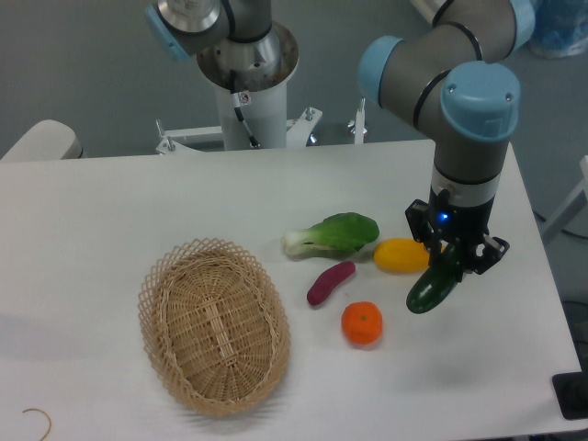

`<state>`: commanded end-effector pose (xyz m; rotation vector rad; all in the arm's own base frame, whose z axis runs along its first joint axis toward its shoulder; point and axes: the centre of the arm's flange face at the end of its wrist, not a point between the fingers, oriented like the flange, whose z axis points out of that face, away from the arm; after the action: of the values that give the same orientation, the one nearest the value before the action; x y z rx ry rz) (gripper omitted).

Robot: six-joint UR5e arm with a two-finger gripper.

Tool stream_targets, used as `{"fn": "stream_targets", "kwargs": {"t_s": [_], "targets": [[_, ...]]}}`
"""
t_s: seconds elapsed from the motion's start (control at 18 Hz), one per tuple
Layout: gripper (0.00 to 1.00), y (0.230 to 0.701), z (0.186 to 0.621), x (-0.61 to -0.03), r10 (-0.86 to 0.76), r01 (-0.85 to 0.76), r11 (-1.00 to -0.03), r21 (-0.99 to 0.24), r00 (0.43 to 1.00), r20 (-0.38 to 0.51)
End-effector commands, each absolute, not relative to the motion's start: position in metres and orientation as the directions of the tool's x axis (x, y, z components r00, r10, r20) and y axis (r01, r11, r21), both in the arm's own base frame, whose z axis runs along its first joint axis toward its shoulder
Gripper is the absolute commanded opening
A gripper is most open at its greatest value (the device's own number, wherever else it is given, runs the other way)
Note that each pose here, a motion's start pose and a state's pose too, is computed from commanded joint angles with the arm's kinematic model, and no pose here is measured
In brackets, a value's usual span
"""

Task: Place the cucumber on the table
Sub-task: 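Carry the held green cucumber down and toward the table edge beside the orange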

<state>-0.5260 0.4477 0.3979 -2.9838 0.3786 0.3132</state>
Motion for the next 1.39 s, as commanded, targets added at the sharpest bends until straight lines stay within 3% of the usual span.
{"fn": "stream_targets", "kwargs": {"t_s": [0.17, 0.67, 1.06, 1.39], "targets": [[0.19, 0.471, 0.382, -0.515, -0.207, -0.229, -0.969, -0.093, 0.958, -0.198], [0.19, 0.535, 0.328, -0.500, -0.099, -0.143, -0.976, -0.162, 0.963, -0.252], [0.19, 0.542, 0.314, -0.526, -0.207, -0.258, -0.957, -0.133, 0.928, -0.310], [0.19, 0.525, 0.271, -0.570, -0.296, -0.324, -0.946, -0.029, 0.895, -0.334]]}}
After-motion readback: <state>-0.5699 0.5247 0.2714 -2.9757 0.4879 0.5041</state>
